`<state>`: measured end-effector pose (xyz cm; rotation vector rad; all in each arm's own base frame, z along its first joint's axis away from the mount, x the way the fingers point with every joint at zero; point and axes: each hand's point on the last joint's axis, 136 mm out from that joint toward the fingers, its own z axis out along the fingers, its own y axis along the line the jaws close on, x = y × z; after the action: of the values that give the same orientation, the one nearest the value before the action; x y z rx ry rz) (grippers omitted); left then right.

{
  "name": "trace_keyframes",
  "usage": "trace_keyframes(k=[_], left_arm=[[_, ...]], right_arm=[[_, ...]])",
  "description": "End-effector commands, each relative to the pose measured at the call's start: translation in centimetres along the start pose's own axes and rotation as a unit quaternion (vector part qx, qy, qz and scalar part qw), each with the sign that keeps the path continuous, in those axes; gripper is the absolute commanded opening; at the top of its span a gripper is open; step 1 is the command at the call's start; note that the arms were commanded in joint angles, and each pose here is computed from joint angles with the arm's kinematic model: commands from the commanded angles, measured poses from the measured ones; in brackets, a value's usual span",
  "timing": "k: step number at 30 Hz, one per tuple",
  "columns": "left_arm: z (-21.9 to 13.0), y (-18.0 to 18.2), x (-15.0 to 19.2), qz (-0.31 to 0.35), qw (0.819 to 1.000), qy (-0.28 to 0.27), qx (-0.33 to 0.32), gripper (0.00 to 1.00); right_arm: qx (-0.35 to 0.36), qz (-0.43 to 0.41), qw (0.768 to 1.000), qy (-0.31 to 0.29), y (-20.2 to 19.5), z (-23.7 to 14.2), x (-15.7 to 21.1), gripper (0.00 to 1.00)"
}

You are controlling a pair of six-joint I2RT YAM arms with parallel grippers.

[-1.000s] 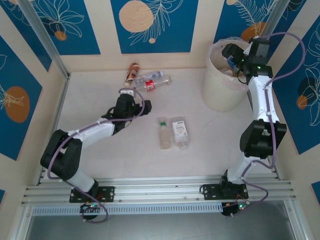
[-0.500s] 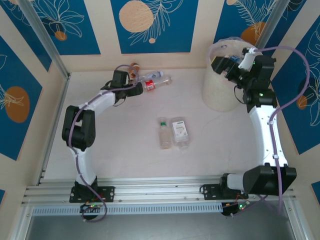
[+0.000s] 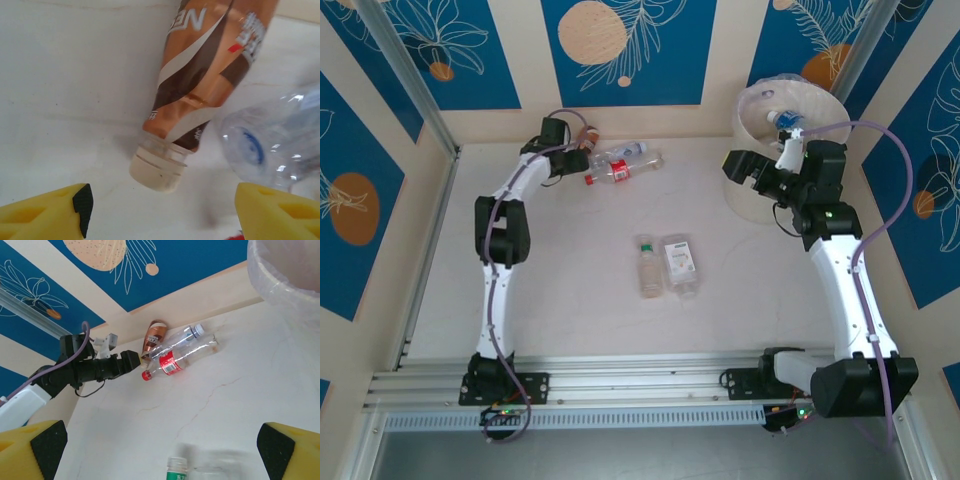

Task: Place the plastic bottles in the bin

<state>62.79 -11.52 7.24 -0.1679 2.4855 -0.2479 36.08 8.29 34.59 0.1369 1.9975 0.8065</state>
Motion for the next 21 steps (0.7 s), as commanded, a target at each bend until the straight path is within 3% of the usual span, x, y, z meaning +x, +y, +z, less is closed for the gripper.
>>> trace_keyframes(k=[1, 8, 16, 21], left_arm=[[0.7, 0.7, 0.7, 0.022, 0.999, 0.036, -0.013, 0.73], [3.5, -0.2, 0.8, 0.018, 0.998, 0.048, 0.022, 0.64], [4.1, -0.8, 1.9, 0.014, 0.997, 0.063, 0.046, 0.57], [4.1, -1.4, 2.2, 0.027, 0.996, 0.068, 0.056, 0.41]], right_arm=[[0.014, -0.014, 1.0, 0.001, -0.1, -0.7, 0.6, 1.0], [0.03, -0.02, 0.999, -0.006, -0.6, -1.0, 0.6, 1.0], [0.041, -0.026, 0.999, -0.008, -1.0, -1.1, 0.6, 1.0], [0.043, -0.024, 0.999, -0.006, -1.2, -0.9, 0.7, 1.0]])
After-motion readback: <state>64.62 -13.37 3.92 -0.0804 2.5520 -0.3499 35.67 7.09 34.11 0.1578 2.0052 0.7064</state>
